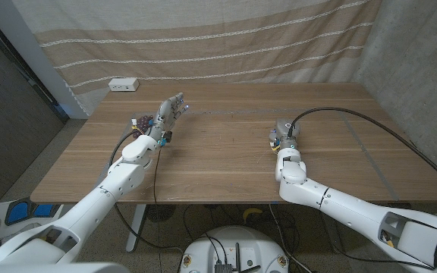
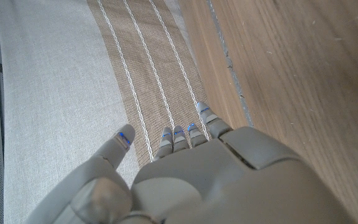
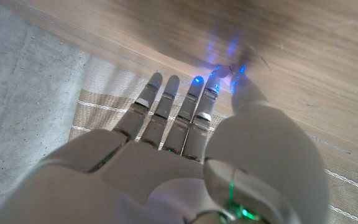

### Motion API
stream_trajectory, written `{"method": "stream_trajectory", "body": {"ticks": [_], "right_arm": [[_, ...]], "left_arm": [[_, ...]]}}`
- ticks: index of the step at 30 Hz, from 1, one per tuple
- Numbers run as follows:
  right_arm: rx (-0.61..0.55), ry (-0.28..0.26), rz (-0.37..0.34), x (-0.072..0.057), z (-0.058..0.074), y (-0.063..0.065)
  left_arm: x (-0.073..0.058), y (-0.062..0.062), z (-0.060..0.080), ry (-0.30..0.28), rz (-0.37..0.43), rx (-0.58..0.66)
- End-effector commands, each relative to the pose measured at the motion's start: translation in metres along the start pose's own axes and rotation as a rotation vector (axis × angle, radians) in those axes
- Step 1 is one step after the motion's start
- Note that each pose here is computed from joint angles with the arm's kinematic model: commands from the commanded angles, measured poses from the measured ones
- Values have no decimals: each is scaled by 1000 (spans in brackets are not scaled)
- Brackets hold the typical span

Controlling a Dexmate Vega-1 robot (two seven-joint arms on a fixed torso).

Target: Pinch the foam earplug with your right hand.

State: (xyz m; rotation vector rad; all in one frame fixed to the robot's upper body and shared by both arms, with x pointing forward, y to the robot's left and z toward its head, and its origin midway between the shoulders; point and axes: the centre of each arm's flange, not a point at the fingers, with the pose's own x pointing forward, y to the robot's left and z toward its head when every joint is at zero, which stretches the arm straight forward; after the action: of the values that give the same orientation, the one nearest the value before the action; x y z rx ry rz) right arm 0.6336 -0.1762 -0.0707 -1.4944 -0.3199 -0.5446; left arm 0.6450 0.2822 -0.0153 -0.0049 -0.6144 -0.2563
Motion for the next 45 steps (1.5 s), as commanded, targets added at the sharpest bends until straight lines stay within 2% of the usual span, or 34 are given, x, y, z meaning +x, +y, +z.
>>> {"method": "stream_trajectory", "body": {"ticks": [1, 7, 12, 20, 27, 37, 45], "right_arm": [[-3, -14, 13, 3, 1, 5], [7, -20, -21, 2, 0, 4], [39, -27, -106, -2, -3, 3], [102, -13, -294, -9, -8, 0], [141, -10, -354, -11, -11, -4], [211, -28, -414, -12, -14, -19], [248, -61, -491, -15, -13, -39]], "left_arm": [[-2, 1, 1, -4, 7, -2], [-3, 1, 2, -8, 6, 3], [-3, 0, 2, -6, 5, -3], [-3, -2, 1, -4, -2, -3], [-4, -1, 2, -6, 0, -2], [-4, -1, 2, -8, -3, -4], [-3, -1, 3, -11, -7, -7]]}}
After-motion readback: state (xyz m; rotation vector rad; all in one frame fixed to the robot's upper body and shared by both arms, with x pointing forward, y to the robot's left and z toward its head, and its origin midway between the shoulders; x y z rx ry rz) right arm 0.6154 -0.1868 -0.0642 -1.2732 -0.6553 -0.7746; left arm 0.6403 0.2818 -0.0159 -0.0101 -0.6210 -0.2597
